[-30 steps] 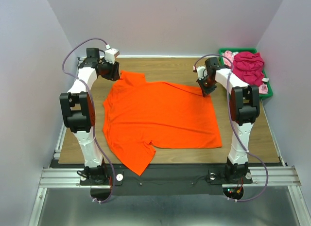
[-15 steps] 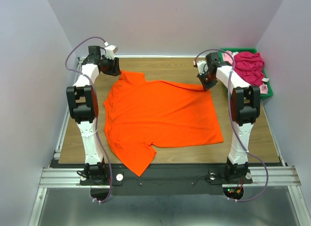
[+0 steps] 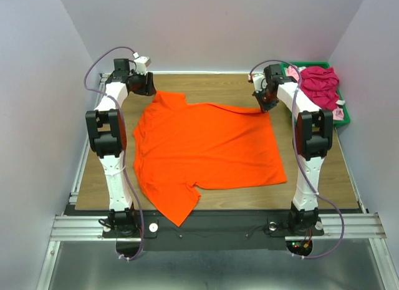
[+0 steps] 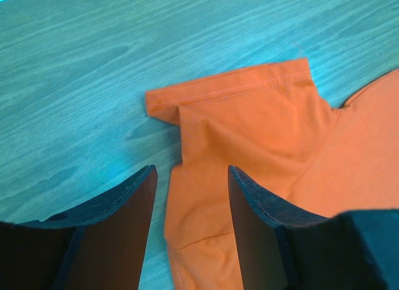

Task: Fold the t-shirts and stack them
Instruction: Flatten the tshirt out

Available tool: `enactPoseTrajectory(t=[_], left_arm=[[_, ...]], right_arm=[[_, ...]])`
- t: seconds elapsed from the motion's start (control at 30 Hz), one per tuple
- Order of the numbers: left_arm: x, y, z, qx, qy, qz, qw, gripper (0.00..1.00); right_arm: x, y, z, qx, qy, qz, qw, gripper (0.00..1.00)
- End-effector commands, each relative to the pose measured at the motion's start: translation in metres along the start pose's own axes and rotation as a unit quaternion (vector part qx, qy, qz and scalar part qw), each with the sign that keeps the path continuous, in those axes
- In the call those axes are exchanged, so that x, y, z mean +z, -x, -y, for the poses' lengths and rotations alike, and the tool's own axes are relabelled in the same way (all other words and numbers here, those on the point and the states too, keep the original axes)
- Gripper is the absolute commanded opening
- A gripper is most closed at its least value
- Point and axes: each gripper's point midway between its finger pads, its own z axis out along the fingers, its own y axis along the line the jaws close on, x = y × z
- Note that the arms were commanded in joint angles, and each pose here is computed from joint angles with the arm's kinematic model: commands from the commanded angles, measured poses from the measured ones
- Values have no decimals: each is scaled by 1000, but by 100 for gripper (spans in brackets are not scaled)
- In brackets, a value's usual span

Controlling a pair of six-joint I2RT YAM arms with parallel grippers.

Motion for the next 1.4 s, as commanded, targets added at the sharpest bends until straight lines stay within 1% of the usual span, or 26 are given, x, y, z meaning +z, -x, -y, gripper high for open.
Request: enactPoseTrajectory(t=[0.0, 0.17, 0.2, 0.23, 0.3, 0.37, 0.43, 0.53, 0.7, 0.73, 0.87, 1.03, 1.13, 1.2, 1.37], left_arm=[[3, 23, -6, -1, 2, 35, 999, 61], [16, 27, -5, -20, -14, 41, 999, 61], [22, 22, -7, -34, -17, 38, 999, 63], [24, 25, -6, -37, -20, 44, 998, 63], [31, 22, -10, -50, -16, 44, 998, 63], [34, 28, -14, -62, -6, 59, 996, 63], [38, 29, -17, -74, 0, 66, 995, 62], [44, 38, -20, -76, 4, 83, 994, 59], [53, 40, -24, -79, 5, 94, 992, 55], [54, 42, -26, -91, 6, 99, 991, 54], [59, 42, -35, -96, 26, 99, 990, 50], [67, 29, -42, -96, 46, 80, 991, 47], [75, 22, -38, -97, 44, 65, 992, 47], [84, 12, -37, -84, 43, 50, 994, 47], [88, 1, -34, -74, 49, 26, 996, 47]], right_arm=[[-6, 15, 11, 2, -16, 18, 1000, 1], [-6, 17, 12, 2, -19, 19, 1000, 1], [-7, 17, 12, 2, -19, 19, 1000, 1], [-6, 17, 12, 2, -19, 20, 1000, 1], [-6, 16, 12, 2, -19, 18, 1000, 1], [-6, 16, 12, 2, -19, 18, 1000, 1], [-5, 13, 12, 3, -18, 15, 1000, 1], [-4, 11, 12, 3, -18, 12, 1000, 0], [-2, 8, 10, 1, -17, 6, 1000, 0], [-2, 8, 11, 2, -18, 7, 1000, 1], [0, 8, 10, 2, -15, 5, 1000, 1], [3, 6, 10, 3, -13, 2, 1000, 1], [5, 5, 11, 3, -14, 0, 1000, 1], [5, 5, 11, 3, -14, 1, 1000, 1], [5, 6, 13, 2, -17, 0, 1000, 1]])
